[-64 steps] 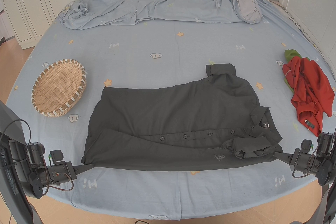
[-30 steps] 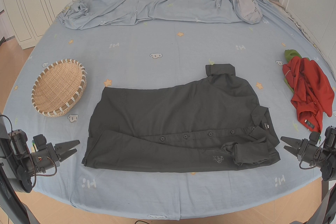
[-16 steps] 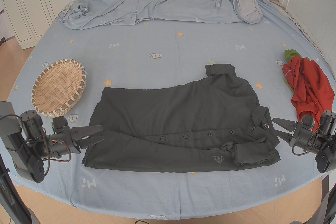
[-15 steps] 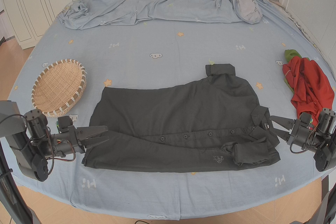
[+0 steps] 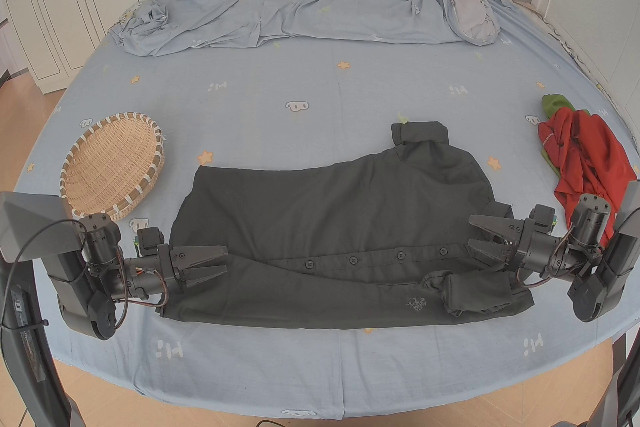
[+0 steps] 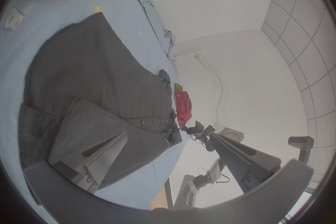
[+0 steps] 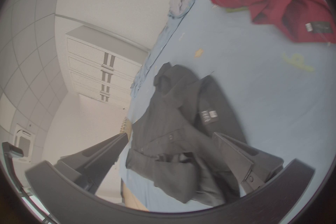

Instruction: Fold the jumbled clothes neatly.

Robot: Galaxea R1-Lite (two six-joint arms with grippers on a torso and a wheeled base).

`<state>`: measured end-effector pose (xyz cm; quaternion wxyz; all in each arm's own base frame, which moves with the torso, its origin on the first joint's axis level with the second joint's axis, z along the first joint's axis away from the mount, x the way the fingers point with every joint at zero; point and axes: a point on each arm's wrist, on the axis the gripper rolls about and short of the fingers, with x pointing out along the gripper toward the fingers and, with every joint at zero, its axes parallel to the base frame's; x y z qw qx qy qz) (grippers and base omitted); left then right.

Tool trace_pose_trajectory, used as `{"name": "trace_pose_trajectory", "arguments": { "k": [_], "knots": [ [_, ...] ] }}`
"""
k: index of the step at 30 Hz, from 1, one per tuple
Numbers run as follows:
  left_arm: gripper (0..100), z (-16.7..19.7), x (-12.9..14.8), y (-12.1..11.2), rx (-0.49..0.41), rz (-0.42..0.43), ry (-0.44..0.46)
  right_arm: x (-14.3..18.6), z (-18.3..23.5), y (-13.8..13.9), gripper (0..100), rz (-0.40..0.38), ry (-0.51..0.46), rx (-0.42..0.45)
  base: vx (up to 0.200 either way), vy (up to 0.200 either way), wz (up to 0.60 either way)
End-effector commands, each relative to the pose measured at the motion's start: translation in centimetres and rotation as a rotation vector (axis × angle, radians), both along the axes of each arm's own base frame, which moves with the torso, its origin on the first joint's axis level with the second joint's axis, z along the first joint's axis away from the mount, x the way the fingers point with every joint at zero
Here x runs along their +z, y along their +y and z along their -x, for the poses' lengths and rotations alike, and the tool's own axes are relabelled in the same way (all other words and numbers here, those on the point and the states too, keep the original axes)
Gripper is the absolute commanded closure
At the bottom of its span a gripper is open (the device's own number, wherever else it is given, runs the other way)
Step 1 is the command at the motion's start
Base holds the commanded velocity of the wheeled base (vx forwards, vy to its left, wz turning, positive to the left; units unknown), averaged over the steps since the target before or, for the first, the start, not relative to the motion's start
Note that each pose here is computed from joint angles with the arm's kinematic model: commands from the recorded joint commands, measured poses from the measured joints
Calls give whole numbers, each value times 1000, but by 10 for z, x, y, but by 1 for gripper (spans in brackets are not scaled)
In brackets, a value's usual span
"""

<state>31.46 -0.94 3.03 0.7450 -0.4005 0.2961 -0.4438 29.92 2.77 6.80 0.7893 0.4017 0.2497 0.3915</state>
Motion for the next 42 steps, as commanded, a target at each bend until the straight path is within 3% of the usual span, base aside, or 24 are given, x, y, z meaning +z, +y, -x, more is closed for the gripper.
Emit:
{"name": "trace_pose_trajectory", "arguments": {
  "k": [1,11,20,23,33,42],
  "knots": [
    [0,-7,-16,8,27,-1,20,-27,-17,8,0,2,55,24,0,0,0],
    [0,-9,-5,46,140,-3,-26,-45,-26,6,0,6,89,15,0,0,0],
    [0,-11,2,65,195,-9,-62,-46,-26,6,0,7,93,17,0,0,0],
    [0,-9,17,74,223,-13,-104,-44,-25,6,0,7,90,17,0,0,0],
    [0,4,75,67,203,-18,-251,9,-12,5,0,-3,-57,18,0,0,0],
    [0,-42,70,57,158,-2,-299,17,-48,-5,0,-2,-164,-20,0,0,0]
  ]
}}
